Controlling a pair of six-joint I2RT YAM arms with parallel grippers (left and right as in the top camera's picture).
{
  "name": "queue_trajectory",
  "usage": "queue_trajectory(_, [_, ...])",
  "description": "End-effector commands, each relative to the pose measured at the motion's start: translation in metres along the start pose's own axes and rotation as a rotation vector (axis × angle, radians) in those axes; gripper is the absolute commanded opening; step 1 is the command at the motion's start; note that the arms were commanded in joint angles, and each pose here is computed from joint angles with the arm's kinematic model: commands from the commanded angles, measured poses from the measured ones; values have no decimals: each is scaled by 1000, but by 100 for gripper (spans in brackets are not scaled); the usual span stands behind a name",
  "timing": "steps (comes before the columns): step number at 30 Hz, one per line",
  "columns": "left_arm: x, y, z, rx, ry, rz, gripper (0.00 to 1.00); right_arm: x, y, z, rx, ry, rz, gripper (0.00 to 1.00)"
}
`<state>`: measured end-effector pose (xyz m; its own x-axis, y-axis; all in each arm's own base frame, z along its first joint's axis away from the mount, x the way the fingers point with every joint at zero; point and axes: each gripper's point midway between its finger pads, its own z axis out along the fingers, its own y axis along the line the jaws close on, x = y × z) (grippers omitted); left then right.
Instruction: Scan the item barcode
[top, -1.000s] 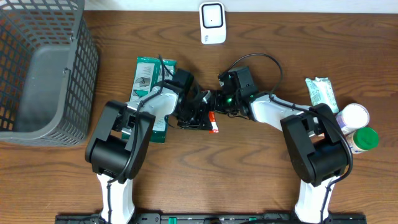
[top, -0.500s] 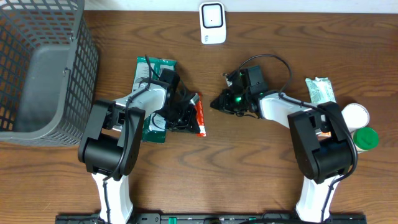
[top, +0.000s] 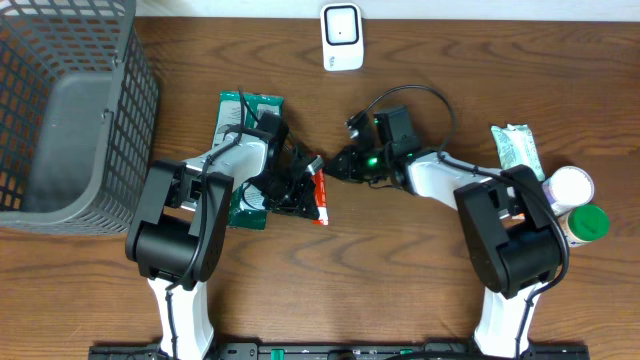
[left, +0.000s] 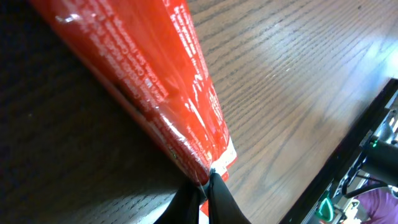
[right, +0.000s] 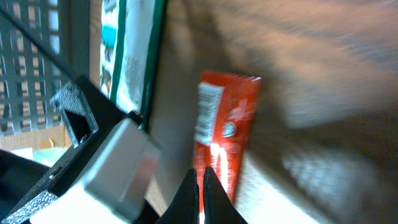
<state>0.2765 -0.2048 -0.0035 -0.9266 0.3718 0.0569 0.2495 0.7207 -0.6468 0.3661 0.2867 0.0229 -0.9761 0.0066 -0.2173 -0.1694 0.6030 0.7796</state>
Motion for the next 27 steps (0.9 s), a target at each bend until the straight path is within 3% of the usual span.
queue_trajectory(1, [14,30,12,-103,64,-11,7,10,-1,10,19,21,-31,1])
queue_trajectory(14, [14,30,12,-103,63,-11,7,10,-11,21,70,3,-74,1])
queue_trajectory(19, [14,30,12,-103,63,-11,7,12,10,24,-62,30,-138,1])
queue_trajectory(27, [14,30,12,-103,63,-14,7,12,-3,29,-18,20,-128,1])
